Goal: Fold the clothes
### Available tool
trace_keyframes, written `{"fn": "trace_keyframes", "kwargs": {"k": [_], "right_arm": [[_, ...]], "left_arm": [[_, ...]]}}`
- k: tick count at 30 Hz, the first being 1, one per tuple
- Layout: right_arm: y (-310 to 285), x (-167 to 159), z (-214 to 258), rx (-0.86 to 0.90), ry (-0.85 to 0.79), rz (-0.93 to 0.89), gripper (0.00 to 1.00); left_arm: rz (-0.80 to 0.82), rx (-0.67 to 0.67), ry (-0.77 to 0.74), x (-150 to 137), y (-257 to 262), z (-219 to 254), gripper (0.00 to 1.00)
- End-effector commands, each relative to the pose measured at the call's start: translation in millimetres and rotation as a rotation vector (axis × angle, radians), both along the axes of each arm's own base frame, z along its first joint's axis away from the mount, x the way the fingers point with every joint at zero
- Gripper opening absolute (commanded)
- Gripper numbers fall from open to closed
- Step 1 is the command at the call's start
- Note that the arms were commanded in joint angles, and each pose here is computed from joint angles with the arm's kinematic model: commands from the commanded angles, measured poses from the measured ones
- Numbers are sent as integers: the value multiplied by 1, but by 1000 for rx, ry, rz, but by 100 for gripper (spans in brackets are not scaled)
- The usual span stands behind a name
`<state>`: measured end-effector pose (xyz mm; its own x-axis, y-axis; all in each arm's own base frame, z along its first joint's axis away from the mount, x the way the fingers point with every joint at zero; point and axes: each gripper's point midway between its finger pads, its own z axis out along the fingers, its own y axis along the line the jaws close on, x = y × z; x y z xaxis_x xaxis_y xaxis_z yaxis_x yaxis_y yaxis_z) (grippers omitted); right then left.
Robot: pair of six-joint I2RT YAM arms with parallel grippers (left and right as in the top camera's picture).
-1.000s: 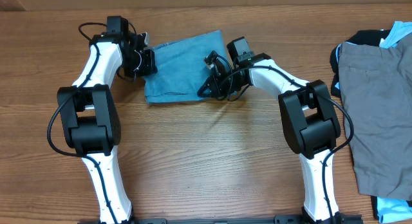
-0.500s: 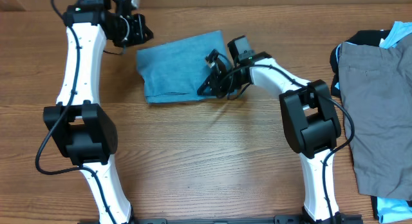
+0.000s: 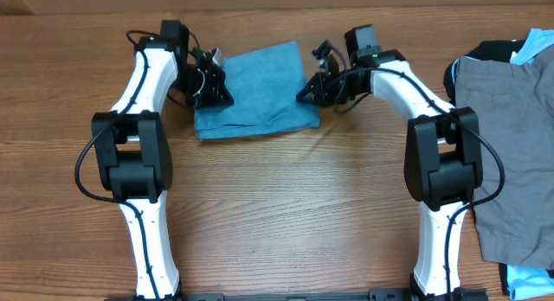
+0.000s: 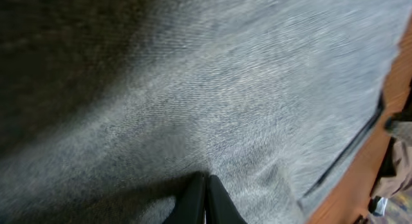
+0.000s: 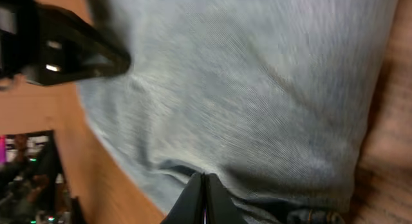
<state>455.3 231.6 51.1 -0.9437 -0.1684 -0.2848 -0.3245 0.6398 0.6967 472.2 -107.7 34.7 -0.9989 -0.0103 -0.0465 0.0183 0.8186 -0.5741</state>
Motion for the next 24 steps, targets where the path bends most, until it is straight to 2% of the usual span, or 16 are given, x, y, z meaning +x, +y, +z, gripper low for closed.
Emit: {"fn": "trace_keyframes", "kwargs": {"k": [1, 5, 8, 10, 13, 16, 19, 24], "right_arm": [[-3, -8, -21, -99, -33, -6, 4], [-4, -15, -45, -101, -32, -4, 4], [-7, -16, -53, -119, -26, -9, 4], [-5, -11, -47, -113, -48, -10, 4], [-2, 0, -26, -99, -98, -13, 4], [3, 10, 2, -75, -157, -13, 4], [18, 12, 34, -21, -210, 17, 4], [44, 6, 46, -3, -252, 65, 4]], "left_arm": [[-47, 29, 48, -11, 3, -30, 4], [-52, 64, 113, -19, 9, -65, 4], [-51, 82, 101, -15, 12, -68, 4], [-44, 61, 17, 6, 10, -33, 4], [-39, 23, -190, 43, 5, 56, 4], [-32, 11, -324, 54, 3, 121, 4], [-48, 8, -258, 33, -5, 131, 4], [-90, 10, -33, -11, -18, 82, 4]]}}
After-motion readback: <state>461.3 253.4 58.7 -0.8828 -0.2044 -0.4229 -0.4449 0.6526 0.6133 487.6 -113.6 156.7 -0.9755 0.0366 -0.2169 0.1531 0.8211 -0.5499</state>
